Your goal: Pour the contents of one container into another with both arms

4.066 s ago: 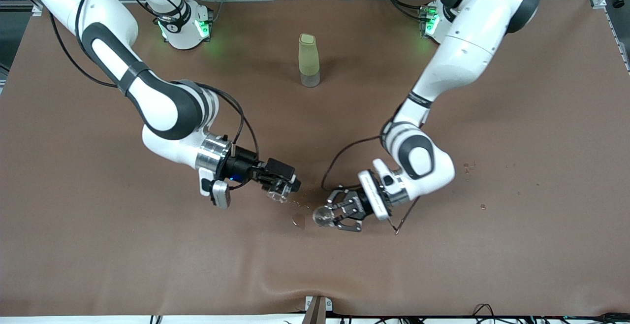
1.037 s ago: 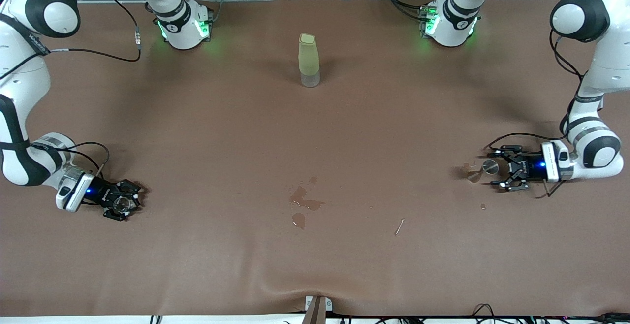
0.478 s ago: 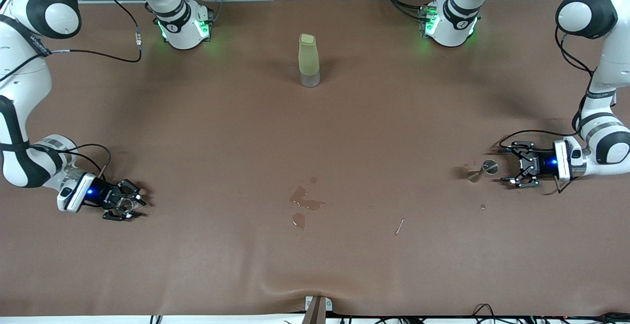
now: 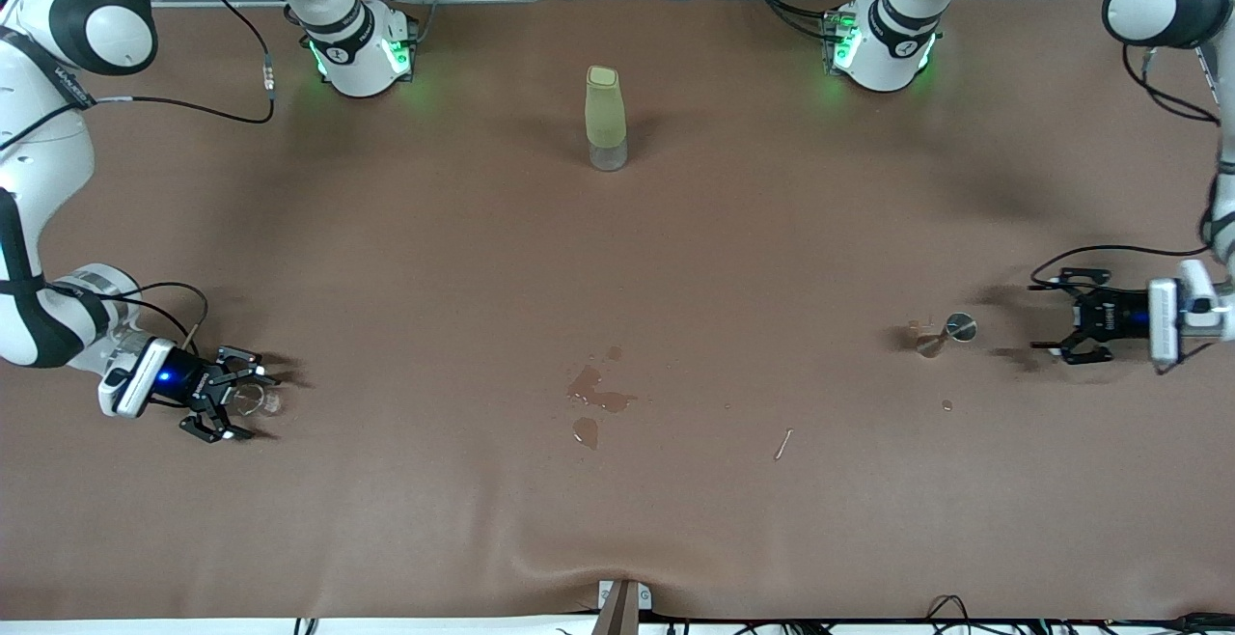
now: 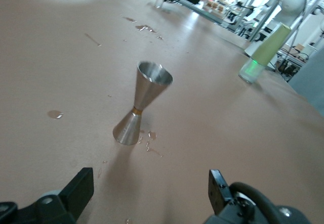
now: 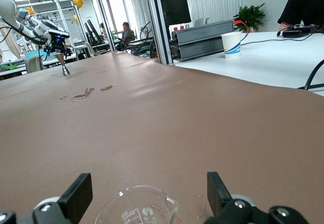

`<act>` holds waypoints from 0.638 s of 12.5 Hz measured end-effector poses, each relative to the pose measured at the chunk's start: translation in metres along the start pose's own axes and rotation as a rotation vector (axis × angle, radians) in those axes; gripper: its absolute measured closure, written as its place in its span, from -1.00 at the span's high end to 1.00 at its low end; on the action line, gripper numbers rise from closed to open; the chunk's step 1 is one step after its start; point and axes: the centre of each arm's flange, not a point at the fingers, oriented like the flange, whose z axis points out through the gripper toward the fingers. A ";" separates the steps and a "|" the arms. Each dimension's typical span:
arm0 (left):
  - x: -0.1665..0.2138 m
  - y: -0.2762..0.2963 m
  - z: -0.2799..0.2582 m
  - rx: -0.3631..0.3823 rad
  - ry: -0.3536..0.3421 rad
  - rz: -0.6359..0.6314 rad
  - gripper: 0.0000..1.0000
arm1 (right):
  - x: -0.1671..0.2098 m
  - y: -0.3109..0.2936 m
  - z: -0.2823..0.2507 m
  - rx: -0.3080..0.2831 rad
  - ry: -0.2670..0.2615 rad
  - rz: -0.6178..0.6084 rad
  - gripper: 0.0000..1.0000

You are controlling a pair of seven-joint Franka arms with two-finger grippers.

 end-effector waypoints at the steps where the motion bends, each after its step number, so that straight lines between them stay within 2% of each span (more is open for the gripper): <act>1: 0.012 0.003 -0.005 0.006 -0.012 -0.043 1.00 | 0.006 0.001 -0.002 -0.001 0.001 -0.007 1.00; 4: 0.044 0.005 -0.014 0.026 -0.033 -0.160 1.00 | 0.042 0.004 -0.013 0.017 -0.010 0.008 1.00; 5: 0.064 0.012 -0.025 0.045 -0.070 -0.209 1.00 | 0.057 0.005 -0.018 0.022 -0.027 0.021 1.00; 7: 0.118 0.033 -0.047 0.102 -0.225 -0.333 1.00 | 0.087 0.006 -0.025 0.030 -0.065 0.043 1.00; 8: 0.157 0.049 -0.055 0.154 -0.320 -0.412 1.00 | 0.104 0.005 -0.027 0.036 -0.089 0.052 1.00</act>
